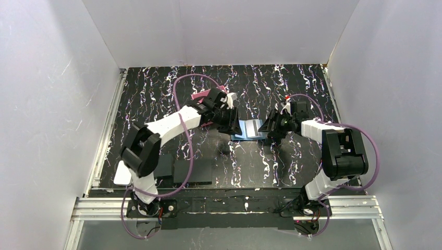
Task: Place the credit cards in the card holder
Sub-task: Insert the credit card into the card holder, then close the card holder at the center of the board.
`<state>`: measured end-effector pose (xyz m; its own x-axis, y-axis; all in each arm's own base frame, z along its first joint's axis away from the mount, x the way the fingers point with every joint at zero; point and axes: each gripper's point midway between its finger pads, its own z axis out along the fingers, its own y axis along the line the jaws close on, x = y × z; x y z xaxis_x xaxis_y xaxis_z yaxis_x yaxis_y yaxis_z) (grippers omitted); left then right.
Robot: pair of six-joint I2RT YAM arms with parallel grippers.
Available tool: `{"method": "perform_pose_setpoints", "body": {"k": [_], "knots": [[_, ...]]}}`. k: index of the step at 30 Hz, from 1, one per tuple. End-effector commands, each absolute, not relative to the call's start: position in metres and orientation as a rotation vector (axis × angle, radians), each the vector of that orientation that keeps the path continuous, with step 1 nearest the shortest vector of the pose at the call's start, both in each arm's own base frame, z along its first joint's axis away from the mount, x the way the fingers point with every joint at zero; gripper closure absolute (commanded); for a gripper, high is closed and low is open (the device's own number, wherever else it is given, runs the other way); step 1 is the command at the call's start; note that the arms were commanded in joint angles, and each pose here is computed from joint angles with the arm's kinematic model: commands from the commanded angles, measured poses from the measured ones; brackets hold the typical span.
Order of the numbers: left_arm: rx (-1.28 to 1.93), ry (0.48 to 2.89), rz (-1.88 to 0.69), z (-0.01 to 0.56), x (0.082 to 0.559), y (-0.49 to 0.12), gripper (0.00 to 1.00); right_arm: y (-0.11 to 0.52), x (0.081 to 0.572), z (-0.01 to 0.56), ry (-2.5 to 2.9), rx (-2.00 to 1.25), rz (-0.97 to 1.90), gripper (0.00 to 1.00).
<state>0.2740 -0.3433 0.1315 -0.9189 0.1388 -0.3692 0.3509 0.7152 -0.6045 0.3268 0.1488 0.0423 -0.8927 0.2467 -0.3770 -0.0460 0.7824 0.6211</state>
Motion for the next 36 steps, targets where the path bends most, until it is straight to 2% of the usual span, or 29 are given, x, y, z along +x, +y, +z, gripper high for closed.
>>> {"method": "perform_pose_setpoints", "body": {"k": [1,7,9,16,23,29,36], "knots": [[0.427,2.600,-1.120,0.126,0.289,-0.375,0.63,0.147,0.329,0.049,2.472,0.182,0.973,0.28],[0.365,2.730,-0.958,0.071,0.313,-0.380,0.84,0.148,0.322,0.041,2.459,0.194,1.067,0.31],[0.327,2.771,-0.875,0.052,0.317,-0.374,0.87,0.148,0.321,0.039,2.465,0.196,1.077,0.31],[0.283,2.838,-0.772,0.020,0.310,-0.357,0.89,0.156,0.320,0.032,2.462,0.182,1.163,0.35],[0.277,2.871,-0.787,0.008,0.299,-0.352,0.89,0.167,0.324,0.039,2.407,0.175,1.274,0.40],[0.273,2.885,-0.808,0.001,0.290,-0.350,0.89,0.184,0.330,0.063,2.311,0.136,1.379,0.45],[0.278,2.886,-0.824,-0.001,0.287,-0.353,0.89,0.191,0.335,0.103,2.210,0.146,1.432,0.46]]}}
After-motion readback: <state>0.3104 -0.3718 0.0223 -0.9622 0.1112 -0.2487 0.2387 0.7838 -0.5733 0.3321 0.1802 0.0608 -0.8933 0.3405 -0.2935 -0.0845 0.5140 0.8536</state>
